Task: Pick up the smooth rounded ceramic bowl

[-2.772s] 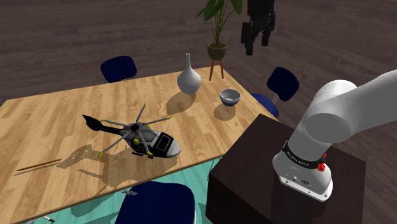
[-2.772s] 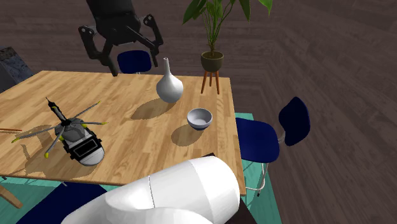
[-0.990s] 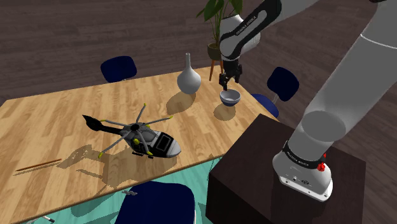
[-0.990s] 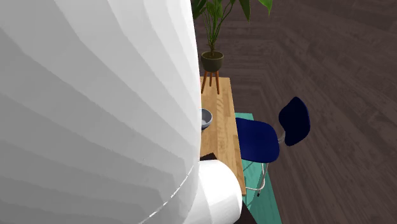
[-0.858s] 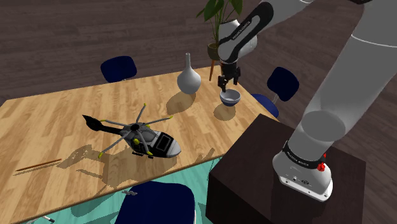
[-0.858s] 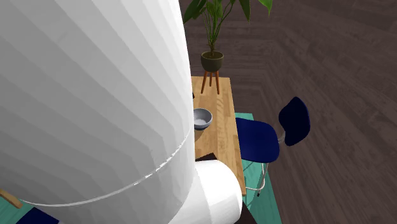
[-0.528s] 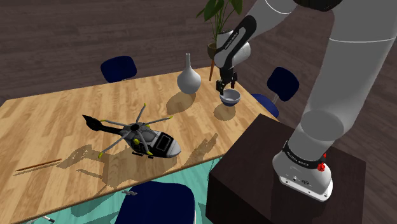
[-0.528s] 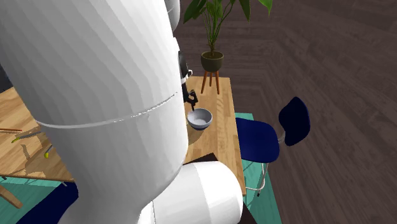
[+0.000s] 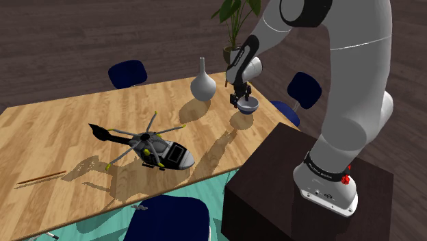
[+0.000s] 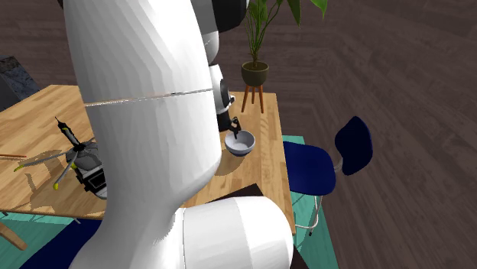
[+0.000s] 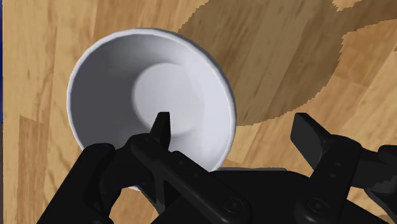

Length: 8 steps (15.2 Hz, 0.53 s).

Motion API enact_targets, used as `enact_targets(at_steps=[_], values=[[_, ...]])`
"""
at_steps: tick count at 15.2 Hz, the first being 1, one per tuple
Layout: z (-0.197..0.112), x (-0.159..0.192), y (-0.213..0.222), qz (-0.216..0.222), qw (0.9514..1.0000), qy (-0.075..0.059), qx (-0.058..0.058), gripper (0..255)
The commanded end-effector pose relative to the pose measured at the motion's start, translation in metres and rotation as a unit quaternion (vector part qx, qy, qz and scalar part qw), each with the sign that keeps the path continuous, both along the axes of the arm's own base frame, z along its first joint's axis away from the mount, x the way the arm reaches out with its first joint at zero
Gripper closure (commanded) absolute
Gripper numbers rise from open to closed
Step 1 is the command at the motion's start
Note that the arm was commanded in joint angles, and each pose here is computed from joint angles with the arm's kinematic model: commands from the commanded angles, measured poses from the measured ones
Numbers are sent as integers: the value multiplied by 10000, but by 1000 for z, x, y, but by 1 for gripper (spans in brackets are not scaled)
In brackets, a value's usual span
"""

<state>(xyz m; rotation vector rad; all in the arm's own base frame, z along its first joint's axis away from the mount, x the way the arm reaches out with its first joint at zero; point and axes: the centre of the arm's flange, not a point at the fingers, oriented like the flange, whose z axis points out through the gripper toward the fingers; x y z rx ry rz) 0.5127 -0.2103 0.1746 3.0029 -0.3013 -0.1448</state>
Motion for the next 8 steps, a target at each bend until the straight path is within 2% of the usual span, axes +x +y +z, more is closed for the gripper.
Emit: enact_targets(at_steps=[1,6,7,8], values=[[-11,1,-1,-1,10000,-4,-1,0],[-30,1,-1,-1,10000,-4,-1,0],[-30,1,-1,-1,10000,-4,0,255],[-30,1,-1,-1,10000,-4,-1,255]])
